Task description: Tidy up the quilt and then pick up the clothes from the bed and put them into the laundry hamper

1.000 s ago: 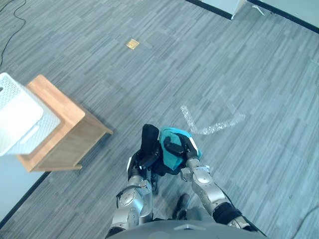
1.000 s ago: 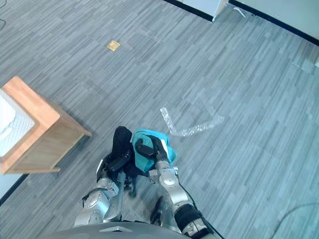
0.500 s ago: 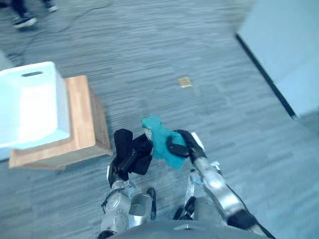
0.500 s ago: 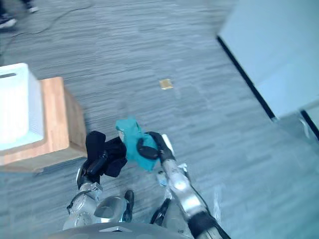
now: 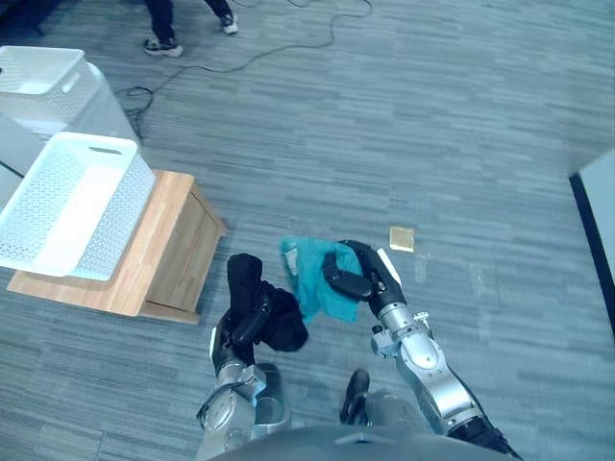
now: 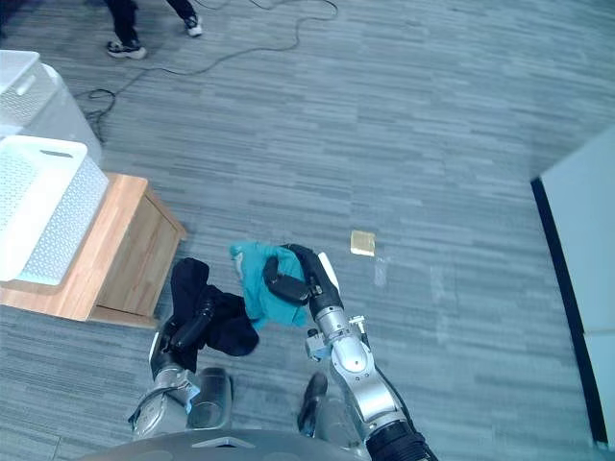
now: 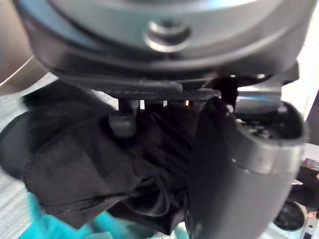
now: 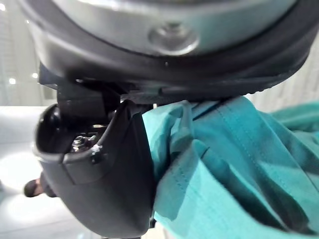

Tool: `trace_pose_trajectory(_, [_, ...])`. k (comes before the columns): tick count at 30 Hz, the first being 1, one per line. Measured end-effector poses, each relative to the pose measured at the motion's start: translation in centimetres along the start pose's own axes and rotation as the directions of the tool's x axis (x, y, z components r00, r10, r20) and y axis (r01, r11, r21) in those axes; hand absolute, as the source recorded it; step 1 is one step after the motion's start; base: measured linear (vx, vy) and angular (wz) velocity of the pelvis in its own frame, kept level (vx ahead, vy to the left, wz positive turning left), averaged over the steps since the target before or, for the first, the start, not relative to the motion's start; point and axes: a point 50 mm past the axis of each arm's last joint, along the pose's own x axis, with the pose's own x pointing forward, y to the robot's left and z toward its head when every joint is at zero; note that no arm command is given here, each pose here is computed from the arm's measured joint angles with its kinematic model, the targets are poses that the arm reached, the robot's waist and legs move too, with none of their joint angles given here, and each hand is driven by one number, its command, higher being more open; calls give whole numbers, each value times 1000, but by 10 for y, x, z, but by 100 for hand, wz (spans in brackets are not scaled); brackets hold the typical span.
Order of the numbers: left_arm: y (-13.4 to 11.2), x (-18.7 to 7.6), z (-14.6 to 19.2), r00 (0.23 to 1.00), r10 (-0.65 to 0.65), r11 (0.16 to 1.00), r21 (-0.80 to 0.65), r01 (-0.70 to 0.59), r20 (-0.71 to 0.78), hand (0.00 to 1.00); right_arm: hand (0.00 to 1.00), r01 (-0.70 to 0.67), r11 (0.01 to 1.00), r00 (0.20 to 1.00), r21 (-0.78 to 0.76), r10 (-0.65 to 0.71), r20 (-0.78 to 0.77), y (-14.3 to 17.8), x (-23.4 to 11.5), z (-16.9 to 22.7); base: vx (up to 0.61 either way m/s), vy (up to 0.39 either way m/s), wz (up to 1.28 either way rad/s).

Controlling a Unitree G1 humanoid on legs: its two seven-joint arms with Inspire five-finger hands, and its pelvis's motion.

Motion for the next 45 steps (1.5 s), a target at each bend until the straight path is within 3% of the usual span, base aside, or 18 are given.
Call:
trace_pose_trajectory(4, [-9,0,12,997,-53,998,-12,54,52,0,0,5,1000,998,20,-6,55,-2,11,13,482,-42,86])
trace_pose_trajectory(8, [-28,7,34,982,-127,991,-19,131,142,0,0,120,992,990,44,-123,69,-20,14,16,523,48,195])
trace_pose_trajectory(14, [-15,2,43,980,-82,997,17,80,179,0,0,162,981,984,110,-169,62,-15,21,14,558,-3,160])
trace_pose_trajectory(22, [-33,3,52,960,-183,983,55,175,213,0,0,207,972,968,110,-220,121,-29,18,27,386,-241,177])
trace_pose_trajectory(25, [-22,-3,51,964,-152,988,48,145,216,0,0,197,974,958,116,-217,189,-29,16,44,405,-379,95])
trace_pose_trajectory(31, [-40,-5,54,944,-222,974,10,226,243,0,0,206,975,912,85,-223,345,-38,22,82,219,-125,57])
trace_pose_trajectory(40, [-33,-15,53,943,-243,969,17,245,229,0,0,140,988,855,-66,-88,510,-16,60,132,44,57,27])
trace_pose_trajectory(45, [-35,-20,46,940,-283,959,25,284,191,0,0,137,984,850,-111,-59,523,-16,80,145,19,20,14])
